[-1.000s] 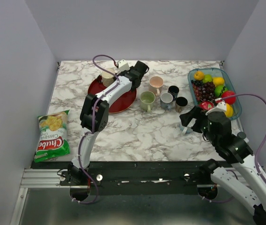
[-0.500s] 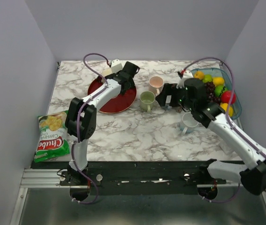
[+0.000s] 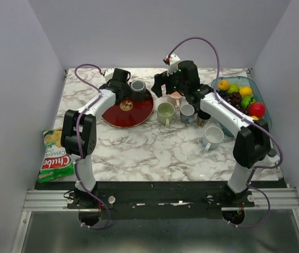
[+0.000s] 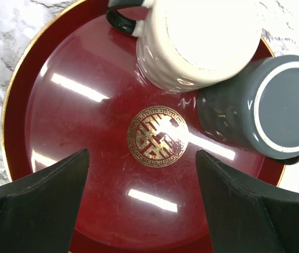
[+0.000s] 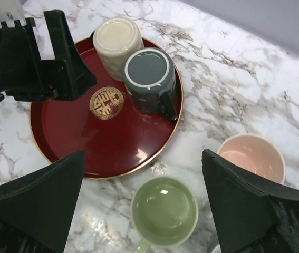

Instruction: Turn the mug right side up

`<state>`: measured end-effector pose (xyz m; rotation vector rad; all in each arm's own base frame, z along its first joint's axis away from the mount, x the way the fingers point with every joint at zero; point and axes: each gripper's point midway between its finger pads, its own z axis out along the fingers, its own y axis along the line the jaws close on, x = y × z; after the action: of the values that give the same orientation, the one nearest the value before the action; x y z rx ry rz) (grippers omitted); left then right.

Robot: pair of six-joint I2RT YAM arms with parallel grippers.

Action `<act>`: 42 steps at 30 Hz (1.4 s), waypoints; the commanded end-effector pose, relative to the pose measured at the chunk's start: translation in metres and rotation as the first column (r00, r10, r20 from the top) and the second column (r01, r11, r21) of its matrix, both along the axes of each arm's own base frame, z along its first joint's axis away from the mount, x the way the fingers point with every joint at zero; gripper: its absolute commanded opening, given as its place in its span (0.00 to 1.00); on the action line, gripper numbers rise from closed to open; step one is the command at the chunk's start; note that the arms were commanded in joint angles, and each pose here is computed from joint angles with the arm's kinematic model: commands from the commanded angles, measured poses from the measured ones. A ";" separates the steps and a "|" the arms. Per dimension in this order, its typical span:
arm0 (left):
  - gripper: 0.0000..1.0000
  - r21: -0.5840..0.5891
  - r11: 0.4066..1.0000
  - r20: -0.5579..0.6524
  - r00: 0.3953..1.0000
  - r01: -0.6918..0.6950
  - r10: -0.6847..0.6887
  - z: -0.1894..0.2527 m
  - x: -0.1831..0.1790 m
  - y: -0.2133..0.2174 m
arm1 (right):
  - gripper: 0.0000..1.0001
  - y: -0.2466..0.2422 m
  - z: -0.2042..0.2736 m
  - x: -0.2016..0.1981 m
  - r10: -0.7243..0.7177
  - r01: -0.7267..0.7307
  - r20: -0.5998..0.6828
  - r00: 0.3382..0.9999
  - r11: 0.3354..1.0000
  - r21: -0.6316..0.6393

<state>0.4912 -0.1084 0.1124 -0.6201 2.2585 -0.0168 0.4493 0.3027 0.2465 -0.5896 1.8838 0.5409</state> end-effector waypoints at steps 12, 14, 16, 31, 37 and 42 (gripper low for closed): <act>0.85 -0.136 0.964 0.039 0.974 0.227 -0.224 0.000 0.005 -0.042 | 0.75 0.064 -0.077 0.066 0.077 -0.070 -0.107 0.991 0.996 0.063; 0.84 -0.141 0.962 0.032 0.972 0.235 -0.233 -0.002 0.005 -0.044 | 0.75 0.068 -0.087 0.071 0.071 -0.063 -0.124 0.990 0.996 0.064; 0.84 -0.146 0.959 0.032 0.970 0.244 -0.242 -0.002 0.006 -0.046 | 0.75 0.072 -0.087 0.076 0.071 -0.061 -0.130 0.989 0.995 0.073; 0.84 -0.169 0.945 0.042 0.960 0.279 -0.276 0.004 0.005 -0.052 | 0.19 0.047 -0.108 0.093 -0.081 0.241 -0.462 0.883 0.924 0.298; 0.84 -0.168 0.946 0.047 0.961 0.278 -0.274 0.008 0.004 -0.051 | 0.08 0.049 -0.108 0.092 0.028 0.334 -0.667 0.745 0.849 0.409; 0.84 -0.167 0.946 0.044 0.961 0.278 -0.274 0.008 0.003 -0.051 | 0.08 0.057 -0.124 0.092 0.046 0.373 -0.752 0.658 0.847 0.379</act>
<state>0.4891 -0.1582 0.1053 -0.4098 2.3504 -0.3356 0.5591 0.3429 0.1433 0.1265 2.2210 1.1255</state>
